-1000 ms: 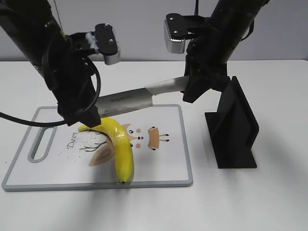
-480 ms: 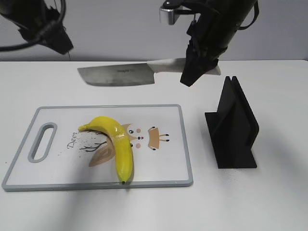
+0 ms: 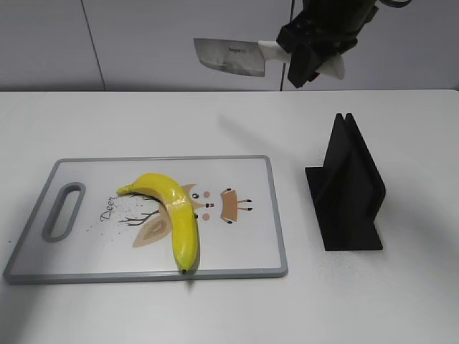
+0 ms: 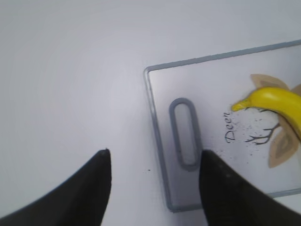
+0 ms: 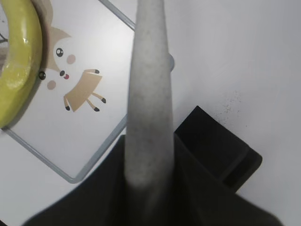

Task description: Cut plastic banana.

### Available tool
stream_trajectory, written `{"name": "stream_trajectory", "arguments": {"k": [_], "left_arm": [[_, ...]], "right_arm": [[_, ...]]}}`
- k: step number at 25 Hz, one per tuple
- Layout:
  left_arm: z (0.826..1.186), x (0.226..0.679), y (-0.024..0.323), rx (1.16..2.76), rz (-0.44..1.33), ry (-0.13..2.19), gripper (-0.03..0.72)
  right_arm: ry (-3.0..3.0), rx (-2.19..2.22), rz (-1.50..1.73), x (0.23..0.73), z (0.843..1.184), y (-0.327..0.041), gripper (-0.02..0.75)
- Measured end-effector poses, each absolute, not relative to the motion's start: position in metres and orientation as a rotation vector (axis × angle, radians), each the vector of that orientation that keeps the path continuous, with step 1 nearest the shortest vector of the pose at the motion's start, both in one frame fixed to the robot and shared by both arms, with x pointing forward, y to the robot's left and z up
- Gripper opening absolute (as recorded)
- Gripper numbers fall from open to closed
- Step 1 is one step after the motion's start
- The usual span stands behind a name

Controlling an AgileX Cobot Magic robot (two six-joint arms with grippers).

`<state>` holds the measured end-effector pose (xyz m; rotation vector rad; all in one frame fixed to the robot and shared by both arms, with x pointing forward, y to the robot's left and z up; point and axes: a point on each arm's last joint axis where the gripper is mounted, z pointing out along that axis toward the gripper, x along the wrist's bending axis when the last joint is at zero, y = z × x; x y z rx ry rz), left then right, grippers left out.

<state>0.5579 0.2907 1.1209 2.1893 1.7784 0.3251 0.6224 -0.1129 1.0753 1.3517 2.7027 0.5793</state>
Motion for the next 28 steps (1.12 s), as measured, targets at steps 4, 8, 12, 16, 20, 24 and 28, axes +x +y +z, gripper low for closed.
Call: {"name": "stream_trajectory", "arguments": {"k": [4, 8, 12, 16, 20, 24, 28], "left_arm": [[1.124, 0.542, 0.297, 2.15, 0.331, 1.822, 0.575], [1.129, 0.51, 0.296, 2.137, 0.348, 1.817, 0.575], [1.128, 0.467, 0.296, 2.132, 0.363, 1.811, 0.575], [1.123, 0.425, 0.297, 2.127, 0.399, 1.803, 0.567], [1.118, 0.382, 0.297, 2.099, 0.464, 1.775, 0.546], [1.113, 0.343, 0.297, 2.043, 0.557, 1.724, 0.542], [1.104, 0.308, 0.297, 1.954, 0.685, 1.646, 0.542]], "right_arm": [[2.594, 1.531, 0.637, 0.614, 1.095, -0.117, 0.192], [2.502, 1.636, 0.704, 0.592, 1.122, -0.126, 0.192], [2.457, 1.718, 0.718, 0.56, 1.136, -0.14, 0.192], [2.383, 1.842, 0.7, 0.529, 1.129, -0.155, 0.192], [2.259, 1.926, 0.713, 0.508, 1.118, -0.169, 0.192], [2.145, 2.017, 0.631, 0.492, 1.097, -0.184, 0.192], [2.084, 2.068, 0.604, 0.483, 1.079, -0.191, 0.192]]}}
